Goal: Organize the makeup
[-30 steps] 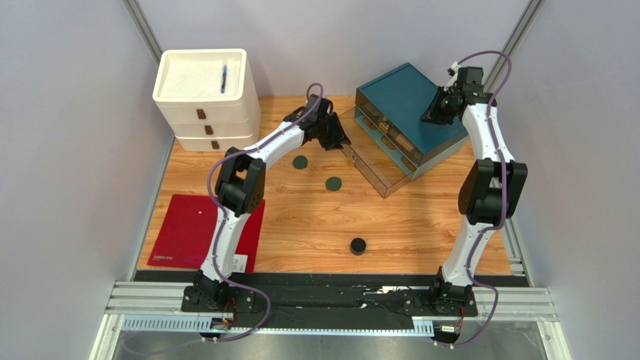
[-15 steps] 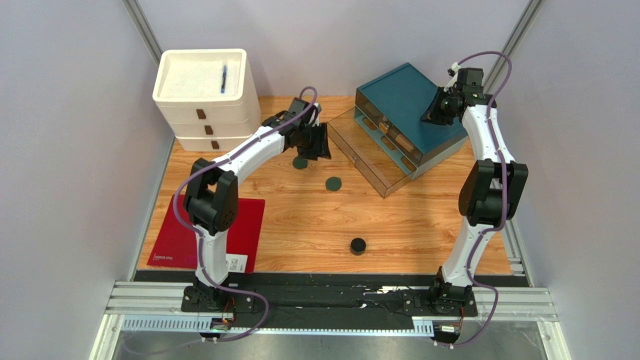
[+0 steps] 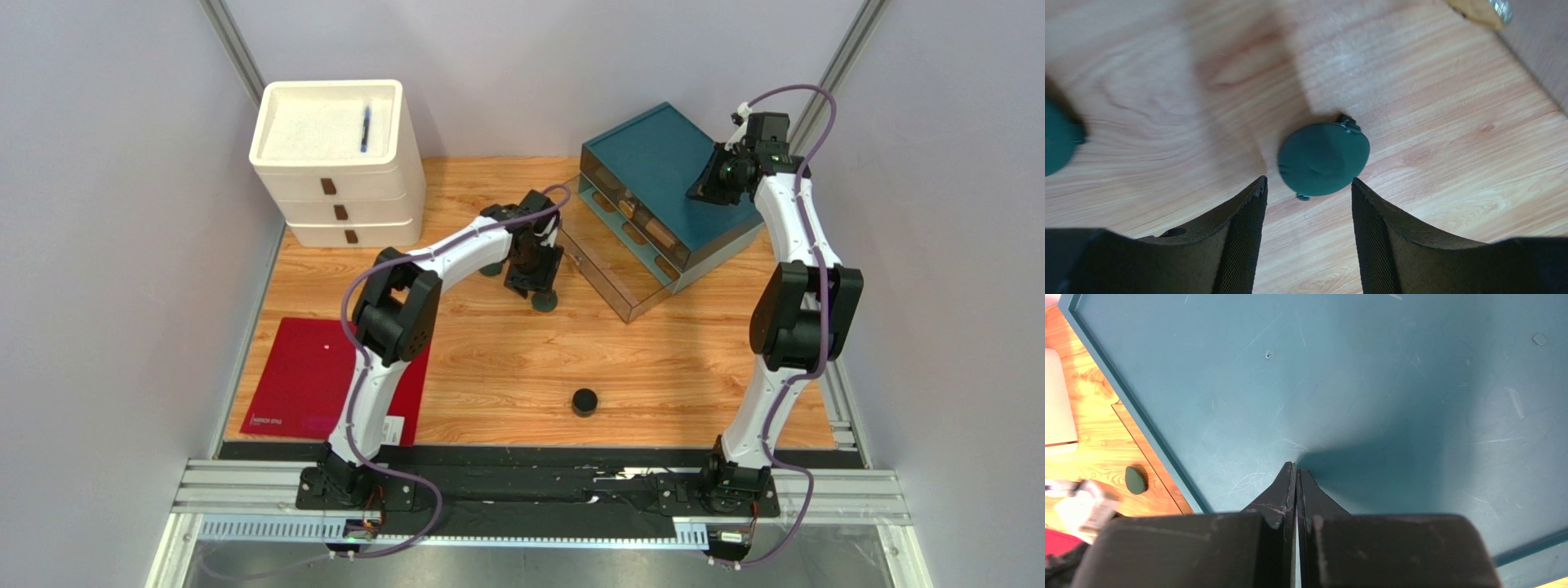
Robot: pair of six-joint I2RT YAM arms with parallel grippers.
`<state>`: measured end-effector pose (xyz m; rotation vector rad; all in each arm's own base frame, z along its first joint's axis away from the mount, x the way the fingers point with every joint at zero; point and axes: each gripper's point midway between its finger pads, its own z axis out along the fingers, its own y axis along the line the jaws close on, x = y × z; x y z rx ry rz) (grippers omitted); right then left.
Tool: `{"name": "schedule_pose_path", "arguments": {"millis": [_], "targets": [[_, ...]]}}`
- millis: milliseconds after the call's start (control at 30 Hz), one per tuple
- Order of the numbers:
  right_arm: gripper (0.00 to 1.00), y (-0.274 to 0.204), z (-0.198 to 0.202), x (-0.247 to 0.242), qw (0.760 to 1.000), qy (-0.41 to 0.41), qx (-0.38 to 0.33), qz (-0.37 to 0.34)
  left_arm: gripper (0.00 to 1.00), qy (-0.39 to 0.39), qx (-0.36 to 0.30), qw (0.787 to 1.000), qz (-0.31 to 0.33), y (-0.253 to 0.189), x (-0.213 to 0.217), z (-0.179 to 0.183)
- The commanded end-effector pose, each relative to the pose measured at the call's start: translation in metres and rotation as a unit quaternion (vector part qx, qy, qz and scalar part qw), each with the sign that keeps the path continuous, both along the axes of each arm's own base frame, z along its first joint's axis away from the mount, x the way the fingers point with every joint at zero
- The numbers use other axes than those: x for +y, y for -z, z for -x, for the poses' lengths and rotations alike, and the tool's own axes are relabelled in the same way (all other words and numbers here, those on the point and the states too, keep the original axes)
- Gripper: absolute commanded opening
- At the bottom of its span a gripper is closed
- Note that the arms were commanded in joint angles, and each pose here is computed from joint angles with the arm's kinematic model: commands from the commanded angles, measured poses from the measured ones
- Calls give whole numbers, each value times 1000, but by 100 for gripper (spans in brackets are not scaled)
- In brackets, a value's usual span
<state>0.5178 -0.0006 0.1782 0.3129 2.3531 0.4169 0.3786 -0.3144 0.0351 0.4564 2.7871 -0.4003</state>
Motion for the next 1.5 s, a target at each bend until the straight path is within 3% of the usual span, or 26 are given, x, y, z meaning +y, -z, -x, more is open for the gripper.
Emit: {"name": "schedule_pose_path", "arguments": {"millis": [0, 133, 233, 267, 367, 500, 633, 1067, 1167, 1233, 1267, 1300, 1400, 1433, 1467], "targets": [[1, 81, 64, -19, 983, 19, 176, 38, 59, 23, 1, 1000, -13, 0, -4, 2], [1, 81, 62, -18, 984, 19, 175, 36, 59, 34, 13, 999, -36, 18, -3, 9], [1, 82, 62, -18, 984, 19, 175, 36, 48, 40, 31, 998, -49, 34, -4, 17], [1, 82, 62, -18, 984, 19, 176, 36, 31, 38, 37, 997, -50, 37, -5, 19], [1, 82, 63, -18, 983, 19, 177, 35, 0, 34, 48, 997, -59, 43, -3, 23], [1, 82, 63, -16, 983, 18, 177, 32, 0, 28, 32, 997, -63, 29, 2, 22], [1, 83, 63, -16, 983, 18, 177, 30, 0, 17, -29, 998, -44, -21, 3, 10], [1, 89, 63, -13, 983, 15, 183, 30, 0, -11, -158, 980, 119, -172, -39, -22], [1, 90, 64, -12, 982, 13, 185, 30, 0, -13, -162, 975, 152, -190, -56, -32], [1, 90, 64, -12, 982, 13, 184, 29, 0, -27, -139, 979, 148, -175, -65, -39], [1, 91, 64, -12, 982, 13, 185, 29, 0, -28, -156, 973, 166, -194, -72, -47], [1, 89, 64, -12, 983, 12, 183, 30, 1, -31, -138, 977, 157, -173, -78, -53], [1, 89, 64, -11, 983, 12, 182, 29, 19, -45, -130, 977, 165, -165, -89, -64], [1, 88, 64, -11, 983, 12, 182, 29, 34, -52, -132, 975, 172, -166, -93, -67], [1, 88, 64, -11, 983, 11, 182, 30, 41, -55, -129, 975, 173, -161, -94, -69]]}}
